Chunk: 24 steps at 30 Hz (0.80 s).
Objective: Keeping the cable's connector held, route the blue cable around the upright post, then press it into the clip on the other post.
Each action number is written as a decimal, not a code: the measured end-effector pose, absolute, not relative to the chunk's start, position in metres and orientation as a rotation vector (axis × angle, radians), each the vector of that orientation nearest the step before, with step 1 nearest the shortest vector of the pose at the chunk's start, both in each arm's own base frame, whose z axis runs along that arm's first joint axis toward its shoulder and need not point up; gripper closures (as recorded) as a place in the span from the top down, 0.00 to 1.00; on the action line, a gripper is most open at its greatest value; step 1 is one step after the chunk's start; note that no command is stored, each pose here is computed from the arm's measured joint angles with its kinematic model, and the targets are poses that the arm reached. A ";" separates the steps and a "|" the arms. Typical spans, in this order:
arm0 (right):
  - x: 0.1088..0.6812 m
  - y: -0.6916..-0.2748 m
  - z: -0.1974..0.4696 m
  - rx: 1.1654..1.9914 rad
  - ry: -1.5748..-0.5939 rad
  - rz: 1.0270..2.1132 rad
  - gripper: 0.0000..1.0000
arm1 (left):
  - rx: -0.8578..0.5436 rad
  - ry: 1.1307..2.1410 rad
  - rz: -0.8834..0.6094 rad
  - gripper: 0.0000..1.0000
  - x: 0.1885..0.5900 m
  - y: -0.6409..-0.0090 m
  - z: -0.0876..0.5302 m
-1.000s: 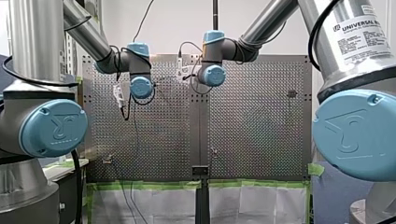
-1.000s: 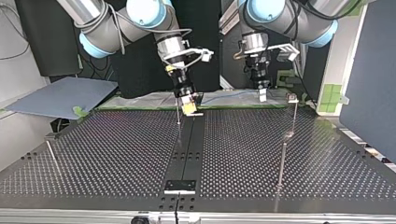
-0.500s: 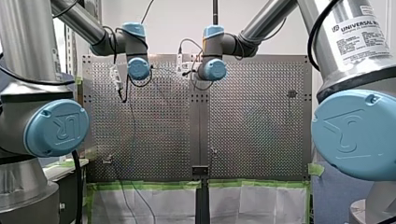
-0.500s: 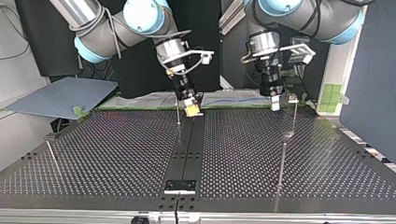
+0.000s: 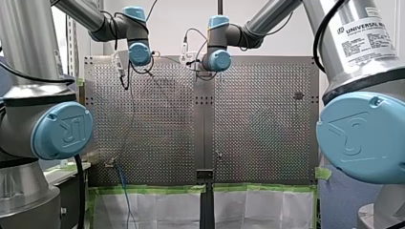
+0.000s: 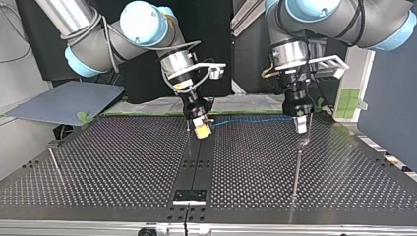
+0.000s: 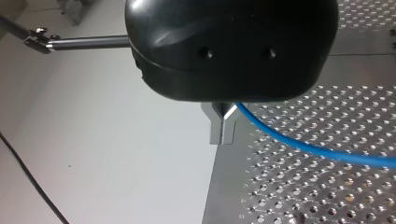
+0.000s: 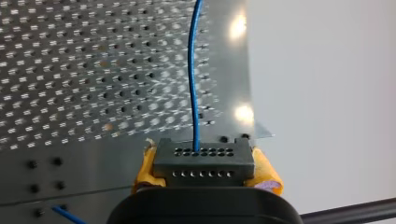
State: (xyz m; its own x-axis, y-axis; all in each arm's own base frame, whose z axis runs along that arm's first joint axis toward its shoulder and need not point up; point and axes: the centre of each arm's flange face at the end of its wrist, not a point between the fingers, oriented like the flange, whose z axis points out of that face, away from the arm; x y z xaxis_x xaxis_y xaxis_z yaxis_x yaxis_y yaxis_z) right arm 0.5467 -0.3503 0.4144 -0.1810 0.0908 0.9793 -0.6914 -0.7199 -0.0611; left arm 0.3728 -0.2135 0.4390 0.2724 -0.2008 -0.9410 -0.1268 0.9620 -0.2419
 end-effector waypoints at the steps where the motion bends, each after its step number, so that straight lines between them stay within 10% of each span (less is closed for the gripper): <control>1: 0.547 -0.352 0.417 1.559 -0.698 1.954 0.00 | -0.293 1.303 -0.056 0.00 0.376 -0.213 0.441; 24: 0.586 -0.394 0.410 1.619 -0.719 1.932 0.00 | -0.299 1.261 -0.072 0.00 0.454 -0.166 0.474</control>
State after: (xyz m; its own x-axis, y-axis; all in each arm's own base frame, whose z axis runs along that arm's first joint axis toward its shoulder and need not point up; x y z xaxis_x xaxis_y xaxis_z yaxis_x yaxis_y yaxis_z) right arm 0.5859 -0.3939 0.4097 -0.1548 0.0506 0.9866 -0.6832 -0.7269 -0.0699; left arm 0.4541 -0.1665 0.4739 0.3080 -0.2171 -0.9263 -0.1101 0.9589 -0.2613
